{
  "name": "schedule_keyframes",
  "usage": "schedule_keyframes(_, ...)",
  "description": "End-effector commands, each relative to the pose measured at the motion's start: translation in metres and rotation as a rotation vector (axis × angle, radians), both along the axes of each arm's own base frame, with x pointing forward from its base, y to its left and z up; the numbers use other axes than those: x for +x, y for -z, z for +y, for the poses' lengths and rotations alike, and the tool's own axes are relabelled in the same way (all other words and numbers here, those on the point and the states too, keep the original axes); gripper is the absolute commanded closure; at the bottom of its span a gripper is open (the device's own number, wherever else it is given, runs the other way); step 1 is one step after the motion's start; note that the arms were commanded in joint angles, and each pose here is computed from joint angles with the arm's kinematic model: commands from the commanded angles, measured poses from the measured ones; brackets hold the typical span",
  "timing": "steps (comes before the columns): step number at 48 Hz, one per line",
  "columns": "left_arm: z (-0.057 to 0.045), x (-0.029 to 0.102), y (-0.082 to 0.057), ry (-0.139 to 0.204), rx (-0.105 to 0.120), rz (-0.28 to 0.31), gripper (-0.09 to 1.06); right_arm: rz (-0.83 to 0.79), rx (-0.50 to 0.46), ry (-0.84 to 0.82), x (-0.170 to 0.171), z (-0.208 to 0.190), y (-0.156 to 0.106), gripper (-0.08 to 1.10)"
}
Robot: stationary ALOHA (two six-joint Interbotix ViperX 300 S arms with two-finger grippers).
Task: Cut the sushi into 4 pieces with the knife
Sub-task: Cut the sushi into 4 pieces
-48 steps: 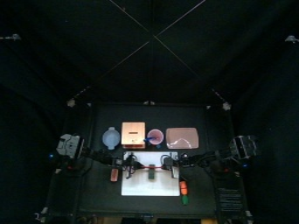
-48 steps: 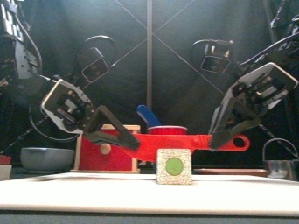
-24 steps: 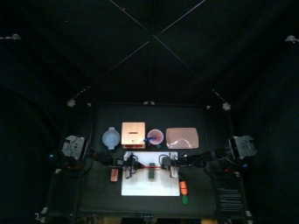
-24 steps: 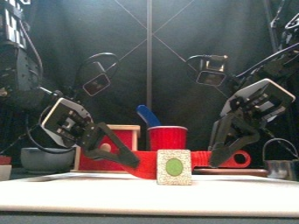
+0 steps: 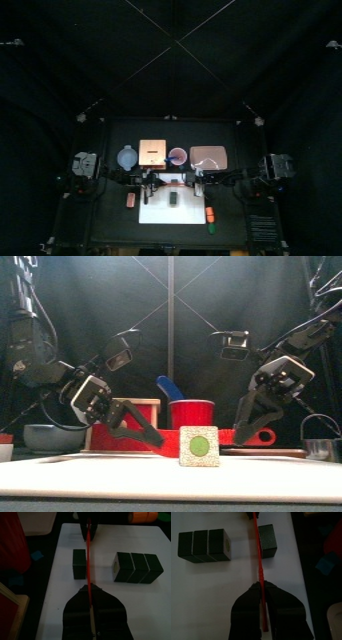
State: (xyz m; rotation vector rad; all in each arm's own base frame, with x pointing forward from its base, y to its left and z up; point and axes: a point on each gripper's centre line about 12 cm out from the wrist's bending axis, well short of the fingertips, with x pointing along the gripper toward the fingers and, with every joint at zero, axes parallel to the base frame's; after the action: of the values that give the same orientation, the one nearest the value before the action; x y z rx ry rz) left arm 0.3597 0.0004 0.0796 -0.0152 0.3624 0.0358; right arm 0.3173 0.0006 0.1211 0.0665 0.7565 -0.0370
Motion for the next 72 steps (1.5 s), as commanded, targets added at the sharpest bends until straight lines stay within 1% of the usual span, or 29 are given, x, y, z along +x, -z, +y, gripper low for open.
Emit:
schedule_keyframes(1, -0.014, 0.006, -0.033, 0.048, 0.001, -0.091, 0.81, -0.097, 0.006, -0.02, 0.004, 0.008, -0.03, 0.93)
schedule_keyframes(6, -0.028, 0.005, -0.05, 0.1, 0.007, -0.131, 0.81, -0.132, 0.011, -0.046, 0.0, 0.017, -0.042, 0.93)
schedule_keyframes(10, -0.035, 0.005, -0.055, 0.126, 0.01, -0.142, 0.81, -0.148, 0.016, -0.062, -0.002, 0.023, -0.047, 0.93)
schedule_keyframes(14, -0.039, 0.004, -0.053, 0.137, 0.009, -0.13, 0.81, -0.151, 0.019, -0.078, -0.001, 0.028, -0.047, 0.93)
schedule_keyframes(18, -0.044, 0.004, -0.046, 0.148, 0.005, -0.108, 0.81, -0.145, 0.022, -0.089, -0.002, 0.033, -0.044, 0.93)
schedule_keyframes(22, -0.048, 0.005, -0.038, 0.16, 0.006, -0.088, 0.82, -0.133, 0.029, -0.089, -0.001, 0.035, -0.041, 0.93)
schedule_keyframes(28, -0.048, 0.008, -0.029, 0.157, 0.006, -0.067, 0.81, -0.116, 0.033, -0.084, 0.001, 0.036, -0.035, 0.93)
schedule_keyframes(32, -0.049, 0.009, -0.024, 0.158, 0.001, -0.056, 0.81, -0.108, 0.035, -0.085, 0.002, 0.037, -0.031, 0.93)
schedule_keyframes(42, -0.054, 0.008, -0.02, 0.163, -0.004, -0.043, 0.81, -0.087, 0.044, -0.084, 0.005, 0.041, -0.023, 0.93)
schedule_keyframes(48, -0.055, 0.006, -0.012, 0.156, -0.009, -0.001, 0.81, -0.075, 0.042, -0.084, 0.007, 0.041, -0.018, 0.93)
schedule_keyframes(53, -0.056, 0.005, 0.0, 0.153, -0.011, 0.042, 0.81, -0.06, 0.041, -0.083, 0.008, 0.041, -0.013, 0.93)
schedule_keyframes(60, -0.057, 0.003, 0.024, 0.129, -0.02, 0.104, 0.82, -0.017, 0.037, -0.081, 0.008, 0.041, 0.001, 0.93)
schedule_keyframes(65, -0.056, 0.006, 0.035, 0.113, -0.022, 0.128, 0.82, 0.012, 0.034, -0.076, 0.007, 0.039, 0.01, 0.93)
schedule_keyframes(67, -0.055, 0.006, 0.037, 0.107, -0.021, 0.132, 0.82, 0.018, 0.034, -0.076, 0.007, 0.039, 0.012, 0.93)
schedule_keyframes(69, -0.052, 0.006, 0.038, 0.094, -0.022, 0.134, 0.82, 0.021, 0.034, -0.072, 0.007, 0.038, 0.013, 0.93)
schedule_keyframes(72, -0.052, 0.006, 0.038, 0.091, -0.023, 0.134, 0.82, 0.021, 0.033, -0.055, 0.007, 0.032, 0.013, 0.93)
